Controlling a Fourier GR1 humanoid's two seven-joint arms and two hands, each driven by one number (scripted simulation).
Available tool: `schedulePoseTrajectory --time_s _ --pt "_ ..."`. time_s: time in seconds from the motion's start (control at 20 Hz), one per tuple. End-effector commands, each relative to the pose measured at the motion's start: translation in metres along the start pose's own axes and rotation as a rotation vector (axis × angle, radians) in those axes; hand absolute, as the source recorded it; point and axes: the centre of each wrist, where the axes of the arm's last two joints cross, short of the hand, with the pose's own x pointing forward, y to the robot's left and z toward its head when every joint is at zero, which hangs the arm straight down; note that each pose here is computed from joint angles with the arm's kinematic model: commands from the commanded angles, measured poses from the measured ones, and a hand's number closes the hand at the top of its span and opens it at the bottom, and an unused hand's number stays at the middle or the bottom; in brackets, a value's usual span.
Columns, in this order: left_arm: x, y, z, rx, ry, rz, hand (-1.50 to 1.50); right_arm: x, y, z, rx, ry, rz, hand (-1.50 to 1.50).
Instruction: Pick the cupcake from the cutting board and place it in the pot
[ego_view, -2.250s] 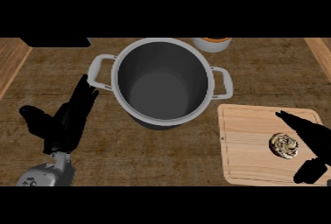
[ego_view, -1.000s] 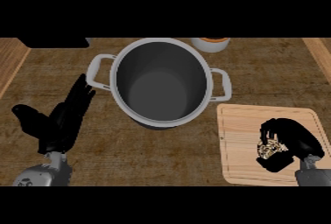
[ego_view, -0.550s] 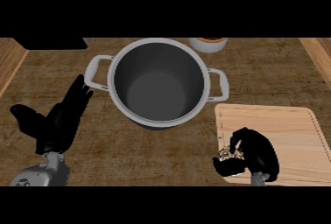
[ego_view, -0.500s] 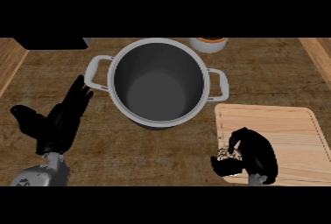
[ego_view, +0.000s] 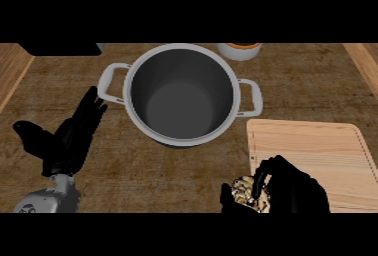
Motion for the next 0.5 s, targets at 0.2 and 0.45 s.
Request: schedulePoseTrajectory --time_s 0.2,0.45 --pt "0.0 -0.023 0.01 -0.03 0.002 -0.001 0.0 0.037 -0.069 0.041 -0.251 -0.13 -0.067 1.5" --pt "-0.002 -0.002 -0.001 -0.012 -0.005 -0.014 0.0 0.068 -0.08 0.021 -0.261 -0.179 -0.123 1.5"
